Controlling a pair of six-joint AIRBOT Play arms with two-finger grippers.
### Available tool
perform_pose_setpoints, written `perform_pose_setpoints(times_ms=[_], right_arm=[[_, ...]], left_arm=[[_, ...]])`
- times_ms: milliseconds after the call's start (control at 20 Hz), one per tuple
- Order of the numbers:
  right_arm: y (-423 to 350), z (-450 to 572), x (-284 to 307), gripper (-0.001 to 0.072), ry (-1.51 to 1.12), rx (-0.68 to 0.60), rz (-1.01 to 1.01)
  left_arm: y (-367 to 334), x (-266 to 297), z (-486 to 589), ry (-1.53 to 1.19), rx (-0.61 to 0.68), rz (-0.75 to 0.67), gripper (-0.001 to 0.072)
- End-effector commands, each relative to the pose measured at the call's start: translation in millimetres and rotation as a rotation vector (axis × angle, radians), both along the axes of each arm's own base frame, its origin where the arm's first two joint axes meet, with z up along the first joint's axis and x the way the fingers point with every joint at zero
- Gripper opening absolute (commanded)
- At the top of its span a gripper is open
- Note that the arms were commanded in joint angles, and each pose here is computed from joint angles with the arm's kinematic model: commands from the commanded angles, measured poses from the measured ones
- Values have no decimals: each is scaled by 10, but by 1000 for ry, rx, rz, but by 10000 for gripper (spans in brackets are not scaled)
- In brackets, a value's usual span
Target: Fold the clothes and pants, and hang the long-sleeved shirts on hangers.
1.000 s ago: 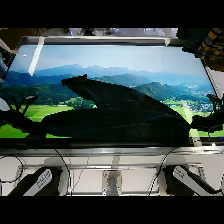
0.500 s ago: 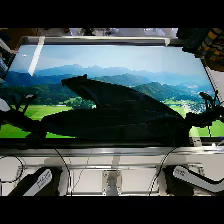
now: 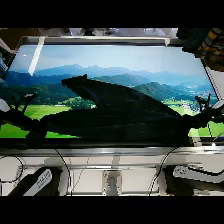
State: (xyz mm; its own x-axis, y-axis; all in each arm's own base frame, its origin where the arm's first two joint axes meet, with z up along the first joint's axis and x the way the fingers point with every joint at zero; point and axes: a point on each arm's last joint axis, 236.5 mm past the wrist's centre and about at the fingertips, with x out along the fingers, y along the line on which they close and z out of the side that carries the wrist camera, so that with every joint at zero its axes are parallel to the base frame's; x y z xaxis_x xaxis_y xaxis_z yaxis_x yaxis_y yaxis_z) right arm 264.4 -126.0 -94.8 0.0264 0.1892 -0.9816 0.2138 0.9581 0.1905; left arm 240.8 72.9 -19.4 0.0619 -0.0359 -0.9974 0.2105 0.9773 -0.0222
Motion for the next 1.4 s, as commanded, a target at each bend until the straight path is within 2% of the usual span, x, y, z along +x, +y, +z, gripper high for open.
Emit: perform_pose_setpoints(times_ms=[0,50,200,300,500,650,750,850,1050,1250,1300,1350], right_arm=[[105,-14,37,105,-9,50,-20],[193,11,51,30,-16,87,-10],[273,212,110,29,-33,132,17],[129,510,312,29,-107,78,2],[-224,1468,849,28,-376,-96,-19],[-371,1998,1040,29,-509,-189,-16],[-394,2073,1072,28,-528,-202,-15],[-404,2039,1065,28,-516,-202,-14],[-414,1997,1071,29,-506,-198,-14],[-415,1996,1069,29,-505,-199,-14],[-415,1996,1069,29,-505,-199,-14],[-415,1996,1069,28,-505,-199,-14]], left_arm=[[27,46,0,-19,10,4,172],[31,58,0,-24,12,4,173],[108,111,68,-50,22,24,175],[263,187,234,-92,36,70,254],[604,373,692,-221,57,179,264],[598,423,765,-261,-8,233,263],[482,423,684,-227,-70,230,263],[250,377,541,-145,-163,149,263],[-330,255,327,20,-321,-131,264],[-836,139,163,180,-338,-313,265],[-863,131,95,213,-285,-322,265],[-818,116,21,250,-198,-325,295]])
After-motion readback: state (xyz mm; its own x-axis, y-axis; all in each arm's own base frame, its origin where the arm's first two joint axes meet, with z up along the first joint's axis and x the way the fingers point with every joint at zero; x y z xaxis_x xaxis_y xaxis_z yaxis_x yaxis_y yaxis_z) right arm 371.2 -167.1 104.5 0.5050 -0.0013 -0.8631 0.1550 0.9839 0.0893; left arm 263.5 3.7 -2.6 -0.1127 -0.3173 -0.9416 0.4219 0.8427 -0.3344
